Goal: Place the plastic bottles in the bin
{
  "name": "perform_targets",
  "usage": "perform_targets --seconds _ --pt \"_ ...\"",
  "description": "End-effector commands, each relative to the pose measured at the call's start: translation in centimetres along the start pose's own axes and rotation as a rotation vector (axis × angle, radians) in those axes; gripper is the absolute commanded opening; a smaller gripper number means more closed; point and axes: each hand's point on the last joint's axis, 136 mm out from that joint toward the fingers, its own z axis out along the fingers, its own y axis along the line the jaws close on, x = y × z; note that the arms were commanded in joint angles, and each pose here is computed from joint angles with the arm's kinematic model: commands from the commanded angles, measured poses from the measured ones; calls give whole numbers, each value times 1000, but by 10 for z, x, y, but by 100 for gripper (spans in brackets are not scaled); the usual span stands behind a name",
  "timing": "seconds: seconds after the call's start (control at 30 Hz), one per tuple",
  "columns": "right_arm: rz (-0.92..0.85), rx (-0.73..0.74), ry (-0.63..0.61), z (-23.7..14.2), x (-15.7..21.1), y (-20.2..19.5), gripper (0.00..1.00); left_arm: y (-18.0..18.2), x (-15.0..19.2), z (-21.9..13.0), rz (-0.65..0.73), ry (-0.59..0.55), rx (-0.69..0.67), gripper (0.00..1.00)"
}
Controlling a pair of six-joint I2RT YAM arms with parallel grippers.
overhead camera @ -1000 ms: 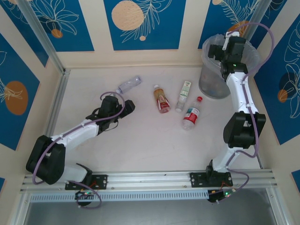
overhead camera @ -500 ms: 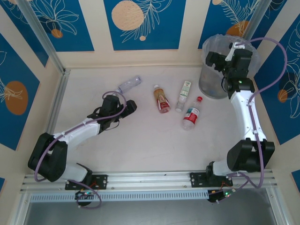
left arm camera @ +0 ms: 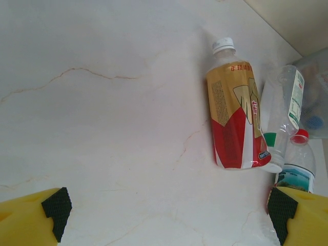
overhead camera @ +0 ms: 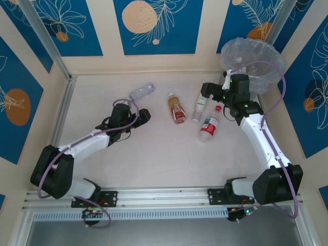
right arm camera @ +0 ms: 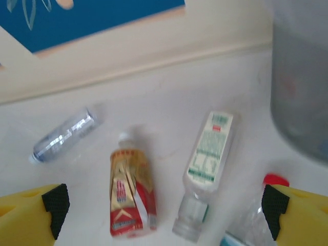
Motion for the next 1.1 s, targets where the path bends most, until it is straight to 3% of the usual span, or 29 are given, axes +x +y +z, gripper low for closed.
perform_targets --seconds 0.0,0.17,0.27,0.37,0.57,0.9,1.07 --pt "78 52 86 13 31 -15 98 -5 1 5 13 7 24 99" --pt "142 145 212 38 73 -36 97 -5 3 6 8 11 26 100" --pt "146 228 305 50 94 -52 88 -3 4 6 10 14 18 100" --pt "135 284 360 60 107 -64 85 -2 4 5 9 14 13 100" --pt "153 411 428 75 123 -94 89 -1 4 6 8 16 10 100" --pt "226 432 535 96 142 -113 99 0 4 6 12 19 -3 100" --pt "242 401 585 107 156 -106 98 1 4 8 5 22 -8 100"
